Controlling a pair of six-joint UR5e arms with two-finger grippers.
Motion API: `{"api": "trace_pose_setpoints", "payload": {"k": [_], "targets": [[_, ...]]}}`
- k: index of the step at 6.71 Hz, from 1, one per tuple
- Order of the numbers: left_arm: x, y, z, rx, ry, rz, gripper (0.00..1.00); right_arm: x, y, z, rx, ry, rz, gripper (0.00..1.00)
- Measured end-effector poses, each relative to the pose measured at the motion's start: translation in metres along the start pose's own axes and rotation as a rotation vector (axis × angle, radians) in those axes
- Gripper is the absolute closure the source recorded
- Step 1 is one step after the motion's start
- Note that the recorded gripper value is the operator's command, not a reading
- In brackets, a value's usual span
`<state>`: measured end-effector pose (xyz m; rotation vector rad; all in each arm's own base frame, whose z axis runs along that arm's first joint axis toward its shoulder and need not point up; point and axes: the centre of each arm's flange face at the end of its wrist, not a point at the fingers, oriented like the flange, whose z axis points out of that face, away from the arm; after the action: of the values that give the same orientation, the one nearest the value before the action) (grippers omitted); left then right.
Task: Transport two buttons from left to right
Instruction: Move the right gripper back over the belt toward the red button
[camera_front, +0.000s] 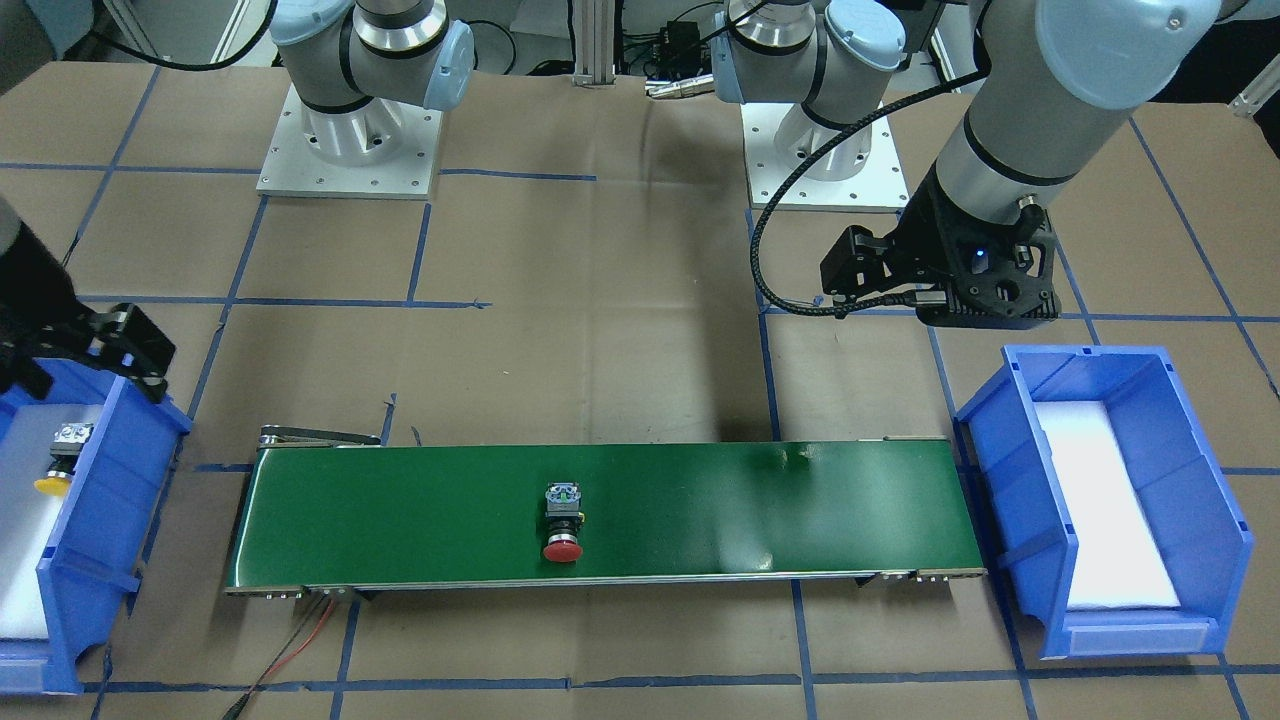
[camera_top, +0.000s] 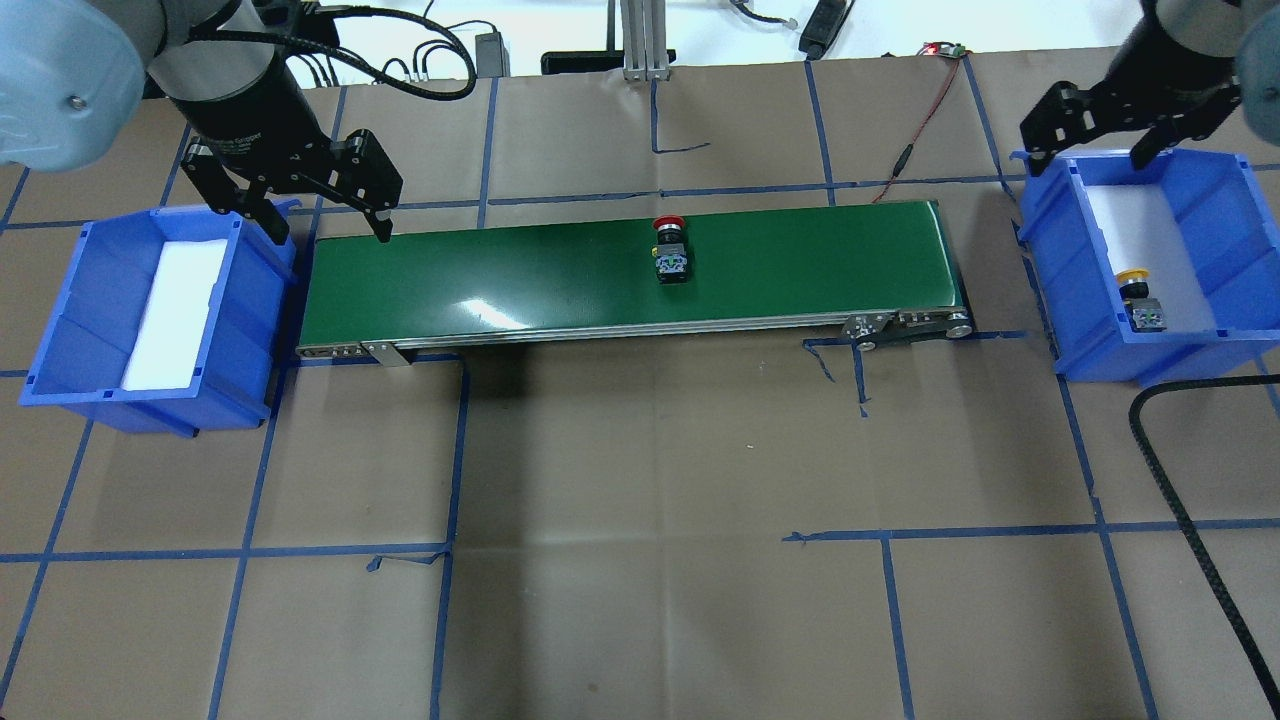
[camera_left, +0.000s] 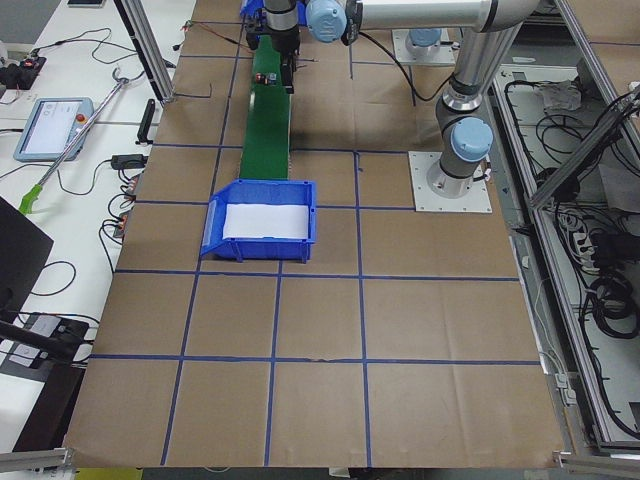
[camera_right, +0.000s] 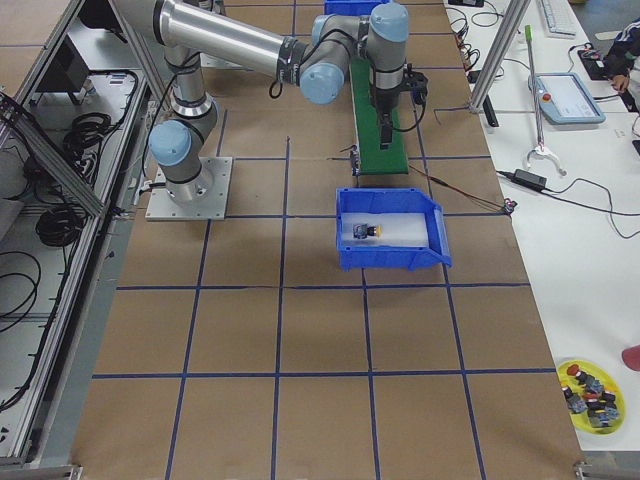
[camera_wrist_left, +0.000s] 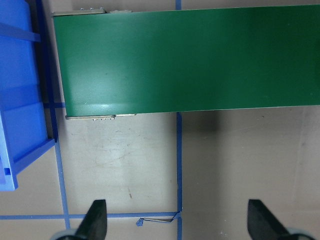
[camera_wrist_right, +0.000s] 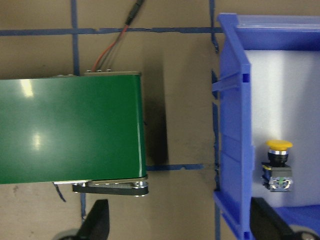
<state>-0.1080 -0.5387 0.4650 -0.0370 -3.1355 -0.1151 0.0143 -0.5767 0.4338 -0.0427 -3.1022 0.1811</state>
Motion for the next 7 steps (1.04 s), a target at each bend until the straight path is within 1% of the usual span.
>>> {"api": "trace_pose_setpoints", "payload": {"k": [1,2,3,7], "targets": [[0.0,0.0,-0.001,0.001,0.0,0.0,0.0,-0.062,0.005,-0.003,0.013,-0.01,0.037,0.0],[0.0,0.0,-0.001,0.001,0.0,0.0,0.0,-0.107,0.011,-0.005,0.026,-0.02,0.054,0.0],[0.0,0.0,-0.001,0.001,0.0,0.0,0.0,-0.13,0.015,-0.004,0.034,-0.026,0.055,0.0],[0.0,0.0,-0.001,0.001,0.0,0.0,0.0,-0.143,0.016,0.002,0.034,-0.034,0.046,0.0]]}}
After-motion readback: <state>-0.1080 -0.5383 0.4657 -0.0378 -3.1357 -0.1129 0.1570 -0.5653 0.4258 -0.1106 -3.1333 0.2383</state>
